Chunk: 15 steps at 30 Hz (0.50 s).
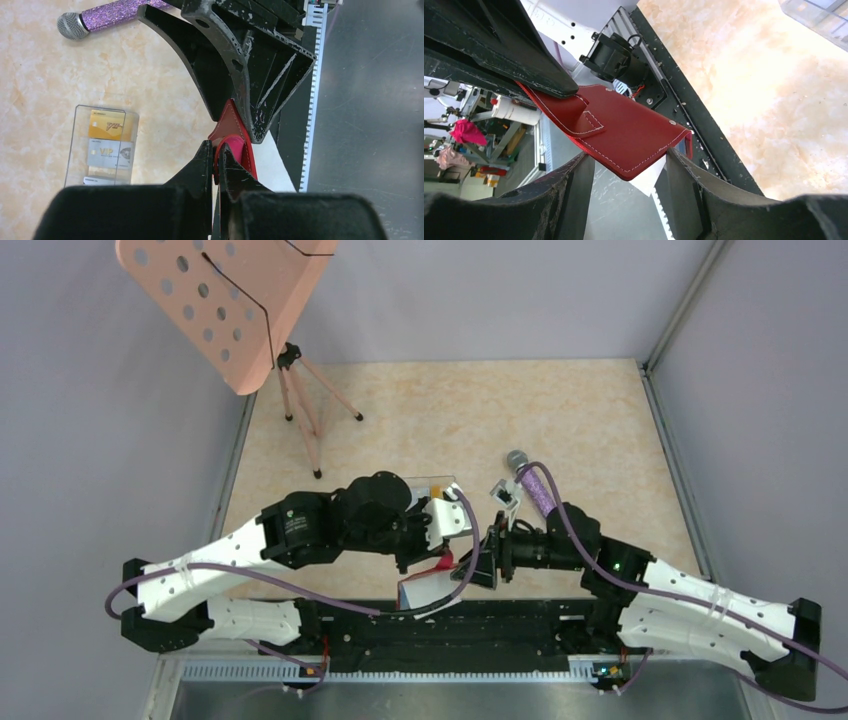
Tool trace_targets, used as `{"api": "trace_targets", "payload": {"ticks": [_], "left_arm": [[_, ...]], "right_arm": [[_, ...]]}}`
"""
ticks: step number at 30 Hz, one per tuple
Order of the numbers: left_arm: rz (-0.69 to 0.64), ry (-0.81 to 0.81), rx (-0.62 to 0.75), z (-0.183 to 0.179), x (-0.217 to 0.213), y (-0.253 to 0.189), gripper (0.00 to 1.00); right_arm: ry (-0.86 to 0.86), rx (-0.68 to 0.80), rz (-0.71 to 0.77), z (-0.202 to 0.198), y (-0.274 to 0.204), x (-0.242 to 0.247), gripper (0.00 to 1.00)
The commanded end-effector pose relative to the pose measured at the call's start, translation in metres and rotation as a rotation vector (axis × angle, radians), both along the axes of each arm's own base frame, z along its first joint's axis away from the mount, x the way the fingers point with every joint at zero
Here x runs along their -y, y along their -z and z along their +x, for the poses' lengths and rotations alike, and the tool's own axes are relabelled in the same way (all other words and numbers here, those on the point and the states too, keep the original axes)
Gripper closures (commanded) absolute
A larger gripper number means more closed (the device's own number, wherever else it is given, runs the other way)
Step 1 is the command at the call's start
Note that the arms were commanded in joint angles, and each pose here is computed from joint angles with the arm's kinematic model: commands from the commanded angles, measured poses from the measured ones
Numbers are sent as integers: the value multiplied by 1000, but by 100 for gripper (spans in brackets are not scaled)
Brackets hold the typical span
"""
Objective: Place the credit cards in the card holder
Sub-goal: Open the card holder.
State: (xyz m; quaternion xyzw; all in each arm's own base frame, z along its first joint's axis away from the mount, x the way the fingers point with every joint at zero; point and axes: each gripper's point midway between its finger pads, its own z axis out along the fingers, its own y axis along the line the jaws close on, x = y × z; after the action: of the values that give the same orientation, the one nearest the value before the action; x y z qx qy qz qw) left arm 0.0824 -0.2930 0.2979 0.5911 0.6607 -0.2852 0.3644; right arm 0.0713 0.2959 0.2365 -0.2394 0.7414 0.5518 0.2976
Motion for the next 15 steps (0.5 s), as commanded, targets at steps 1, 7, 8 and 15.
{"api": "trace_targets", "payload": {"ticks": [1, 7, 8, 15], "left_arm": [[-92, -28, -43, 3, 18, -14, 100], [-84, 24, -72, -2, 20, -13, 100], [-81, 31, -76, -3, 19, -13, 100], [-75, 64, -110, -7, 15, -10, 100]], "right_arm": [[-60, 51, 65, -9, -25, -4, 45], [-53, 114, 52, -10, -34, 5, 35], [-44, 126, 51, -9, -36, 8, 34], [-35, 179, 98, -13, -57, 19, 32]]}}
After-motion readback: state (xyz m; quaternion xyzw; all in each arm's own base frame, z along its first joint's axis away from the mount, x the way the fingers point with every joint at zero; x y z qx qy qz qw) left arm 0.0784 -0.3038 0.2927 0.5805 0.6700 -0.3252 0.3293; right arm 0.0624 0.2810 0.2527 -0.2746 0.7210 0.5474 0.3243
